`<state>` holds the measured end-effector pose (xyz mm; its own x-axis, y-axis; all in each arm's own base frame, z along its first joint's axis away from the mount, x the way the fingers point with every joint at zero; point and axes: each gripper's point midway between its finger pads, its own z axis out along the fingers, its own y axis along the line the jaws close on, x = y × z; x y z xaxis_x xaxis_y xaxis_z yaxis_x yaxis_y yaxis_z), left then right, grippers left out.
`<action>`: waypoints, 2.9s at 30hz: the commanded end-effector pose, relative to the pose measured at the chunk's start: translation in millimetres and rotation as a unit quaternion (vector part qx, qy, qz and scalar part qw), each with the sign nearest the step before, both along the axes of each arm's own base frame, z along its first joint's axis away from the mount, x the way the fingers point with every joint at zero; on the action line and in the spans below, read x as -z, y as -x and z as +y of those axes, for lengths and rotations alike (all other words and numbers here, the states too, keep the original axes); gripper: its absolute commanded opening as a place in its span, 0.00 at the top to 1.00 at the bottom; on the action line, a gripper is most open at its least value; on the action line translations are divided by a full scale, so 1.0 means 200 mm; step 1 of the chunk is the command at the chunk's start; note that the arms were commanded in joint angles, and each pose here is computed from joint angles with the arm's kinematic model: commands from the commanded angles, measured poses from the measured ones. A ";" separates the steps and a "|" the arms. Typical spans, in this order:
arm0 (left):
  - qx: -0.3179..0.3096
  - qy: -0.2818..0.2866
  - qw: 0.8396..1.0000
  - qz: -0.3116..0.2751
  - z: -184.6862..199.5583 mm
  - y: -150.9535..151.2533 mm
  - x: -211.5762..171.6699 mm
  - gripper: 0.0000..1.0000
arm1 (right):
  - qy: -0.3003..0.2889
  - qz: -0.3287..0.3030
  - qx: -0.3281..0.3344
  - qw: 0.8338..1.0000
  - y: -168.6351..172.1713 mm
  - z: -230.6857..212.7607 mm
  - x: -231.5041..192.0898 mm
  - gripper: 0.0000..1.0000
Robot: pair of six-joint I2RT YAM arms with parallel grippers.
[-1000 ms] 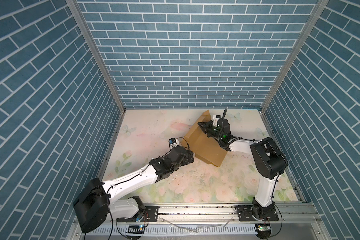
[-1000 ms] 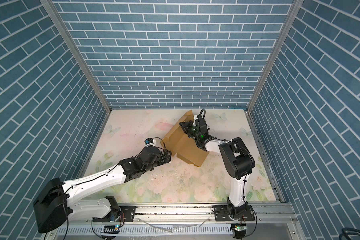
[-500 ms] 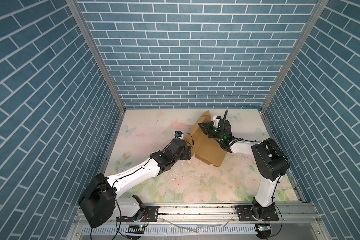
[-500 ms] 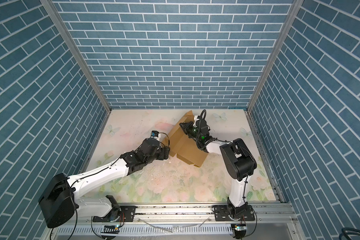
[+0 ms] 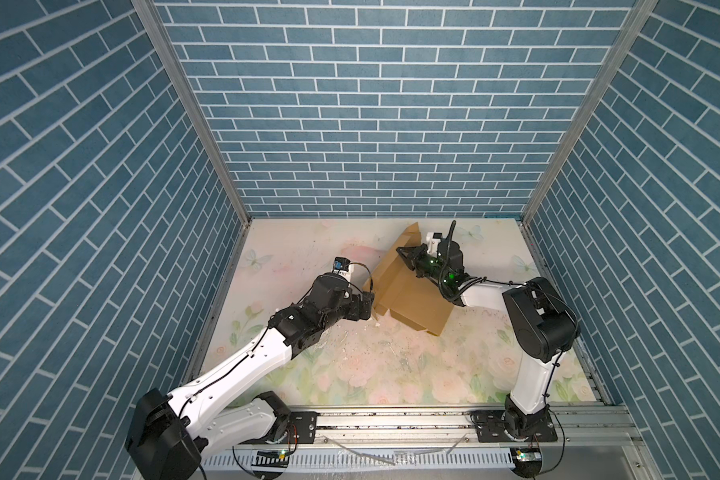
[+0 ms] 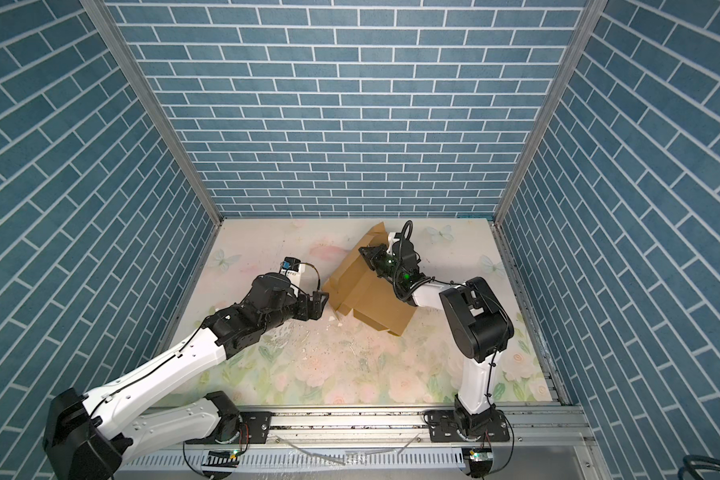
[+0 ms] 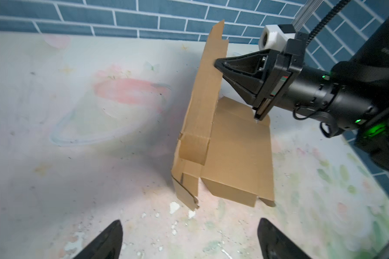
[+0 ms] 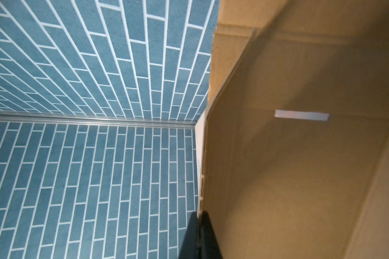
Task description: Fold the paper box
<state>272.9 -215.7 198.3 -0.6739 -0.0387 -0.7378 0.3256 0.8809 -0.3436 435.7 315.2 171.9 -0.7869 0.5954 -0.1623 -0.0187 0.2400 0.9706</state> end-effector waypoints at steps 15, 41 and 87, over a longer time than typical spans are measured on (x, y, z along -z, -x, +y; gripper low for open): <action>0.037 0.186 0.974 0.121 -0.58 0.09 -0.01 0.02 | -0.007 -0.008 0.018 1.000 -0.03 -0.02 0.05 1.00; -0.081 0.013 0.986 0.144 -0.41 -0.09 0.64 0.06 | -0.004 -0.004 0.014 1.000 -0.03 -0.02 0.07 1.00; -0.107 0.076 0.988 0.085 -0.56 -0.41 0.62 0.08 | 0.001 0.006 0.023 1.000 0.01 -0.06 0.11 1.00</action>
<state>337.4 -319.9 53.7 -0.7946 -0.2907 -0.5330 0.0187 0.8658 -0.5001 450.7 297.3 161.0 -0.7251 0.6656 -0.1767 -0.0213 0.2348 0.9718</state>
